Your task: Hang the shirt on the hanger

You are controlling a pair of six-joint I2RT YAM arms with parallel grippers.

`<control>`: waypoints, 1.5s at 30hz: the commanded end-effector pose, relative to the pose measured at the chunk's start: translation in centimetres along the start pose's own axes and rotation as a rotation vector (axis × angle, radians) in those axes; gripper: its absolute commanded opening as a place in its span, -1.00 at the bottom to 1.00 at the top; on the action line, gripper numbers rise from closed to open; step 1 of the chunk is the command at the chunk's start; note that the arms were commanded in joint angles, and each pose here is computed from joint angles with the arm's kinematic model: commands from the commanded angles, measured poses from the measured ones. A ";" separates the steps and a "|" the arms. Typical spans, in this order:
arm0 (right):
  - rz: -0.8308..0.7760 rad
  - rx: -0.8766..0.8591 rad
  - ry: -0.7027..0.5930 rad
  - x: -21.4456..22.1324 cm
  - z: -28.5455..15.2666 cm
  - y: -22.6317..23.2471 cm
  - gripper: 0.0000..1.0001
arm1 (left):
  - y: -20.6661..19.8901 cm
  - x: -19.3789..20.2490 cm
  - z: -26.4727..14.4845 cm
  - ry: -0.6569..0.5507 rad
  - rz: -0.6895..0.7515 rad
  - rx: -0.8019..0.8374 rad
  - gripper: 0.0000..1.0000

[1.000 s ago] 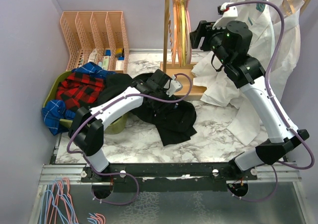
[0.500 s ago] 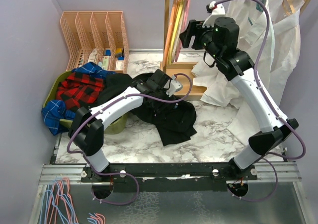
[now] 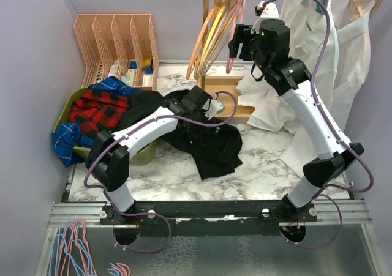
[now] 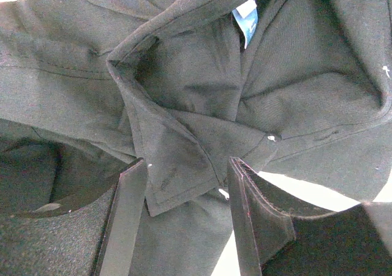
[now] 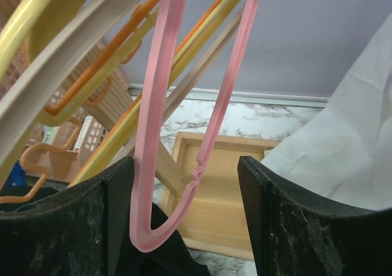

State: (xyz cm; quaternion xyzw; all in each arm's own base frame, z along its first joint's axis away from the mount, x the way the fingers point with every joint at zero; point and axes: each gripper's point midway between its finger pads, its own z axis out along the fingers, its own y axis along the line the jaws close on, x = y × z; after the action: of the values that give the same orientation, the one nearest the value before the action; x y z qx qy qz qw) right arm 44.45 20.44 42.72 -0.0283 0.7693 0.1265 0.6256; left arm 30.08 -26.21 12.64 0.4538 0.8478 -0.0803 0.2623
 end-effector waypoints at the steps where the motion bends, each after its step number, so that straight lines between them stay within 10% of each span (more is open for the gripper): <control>1: -0.031 0.116 -0.042 -2.3 -2.1 -2.6 0.38 | 0.4 -0.4 0.6 0.012 0.010 -0.021 0.13; 37: -0.051 0.046 0.073 0.7 -1.1 -1.2 0.01 | 0.2 0.0 0.7 0.026 0.004 -0.013 0.13; 45: -0.036 0.049 -0.004 -0.6 -2.9 -1.8 -0.98 | -0.6 -0.4 0.5 -0.004 -0.005 0.026 0.12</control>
State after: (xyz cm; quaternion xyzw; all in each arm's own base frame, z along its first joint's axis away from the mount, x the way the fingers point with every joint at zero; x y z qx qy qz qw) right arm 43.44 19.67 39.95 -0.0472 0.8019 0.0965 0.5877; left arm 30.55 -26.30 10.81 0.4549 0.8549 -0.0681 0.2398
